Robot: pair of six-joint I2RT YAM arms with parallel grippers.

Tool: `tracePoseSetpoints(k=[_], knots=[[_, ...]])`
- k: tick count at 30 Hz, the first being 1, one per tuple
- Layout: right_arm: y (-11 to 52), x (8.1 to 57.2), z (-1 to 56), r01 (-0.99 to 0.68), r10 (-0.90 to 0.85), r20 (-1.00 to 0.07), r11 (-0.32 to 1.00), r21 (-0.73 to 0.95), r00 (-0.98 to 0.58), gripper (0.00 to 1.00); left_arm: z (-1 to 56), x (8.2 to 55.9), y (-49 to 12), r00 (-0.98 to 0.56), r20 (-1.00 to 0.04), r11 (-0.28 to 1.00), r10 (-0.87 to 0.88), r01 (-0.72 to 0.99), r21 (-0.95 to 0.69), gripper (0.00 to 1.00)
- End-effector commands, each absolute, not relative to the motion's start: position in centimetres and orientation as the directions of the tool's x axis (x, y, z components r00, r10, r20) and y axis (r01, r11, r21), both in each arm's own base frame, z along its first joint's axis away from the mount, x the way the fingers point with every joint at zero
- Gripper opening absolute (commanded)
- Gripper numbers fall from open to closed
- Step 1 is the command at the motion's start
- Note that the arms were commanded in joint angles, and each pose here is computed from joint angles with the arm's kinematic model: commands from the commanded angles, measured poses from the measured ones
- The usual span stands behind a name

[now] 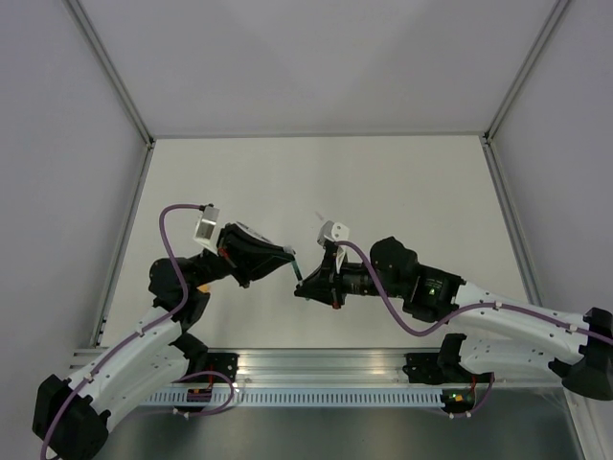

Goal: Insert the pens into the pen caps

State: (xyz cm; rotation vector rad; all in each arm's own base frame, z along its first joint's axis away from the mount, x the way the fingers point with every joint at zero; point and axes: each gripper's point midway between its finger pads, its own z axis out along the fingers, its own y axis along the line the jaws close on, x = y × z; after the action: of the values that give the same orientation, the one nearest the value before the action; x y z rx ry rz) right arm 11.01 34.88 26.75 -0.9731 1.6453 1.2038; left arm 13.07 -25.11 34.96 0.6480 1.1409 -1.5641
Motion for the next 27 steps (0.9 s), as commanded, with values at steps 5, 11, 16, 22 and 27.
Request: tracePoseSetpoints(k=[5,11,16,22,27], knots=[[35.2,14.2,40.7,-0.942,0.252,-0.960,0.275,0.193,-0.123,0.00,29.5,10.2,-25.8,-0.431,-0.871,-0.109,-0.237,0.902,-0.417,0.02],[34.5,14.5,43.5,-0.939,0.301,-0.950,0.295,0.175,-0.082,0.00,28.8,10.1,-25.8,-0.422,-0.877,-0.109,-0.229,0.907,-0.407,0.02],[34.1,14.7,45.6,-0.937,0.328,-0.943,0.310,0.163,-0.055,0.00,27.7,10.4,-26.0,-0.441,-0.871,-0.108,-0.215,0.897,-0.428,0.02],[33.9,14.7,47.4,-0.938,0.348,-0.937,0.314,0.145,-0.028,0.00,27.2,10.2,-25.9,-0.445,-0.870,-0.112,-0.214,0.896,-0.430,0.02],[33.5,14.5,48.9,-0.941,0.388,-0.921,0.307,0.144,-0.014,0.00,27.0,10.4,-26.0,-0.446,-0.869,-0.106,-0.214,0.895,-0.433,0.02]])
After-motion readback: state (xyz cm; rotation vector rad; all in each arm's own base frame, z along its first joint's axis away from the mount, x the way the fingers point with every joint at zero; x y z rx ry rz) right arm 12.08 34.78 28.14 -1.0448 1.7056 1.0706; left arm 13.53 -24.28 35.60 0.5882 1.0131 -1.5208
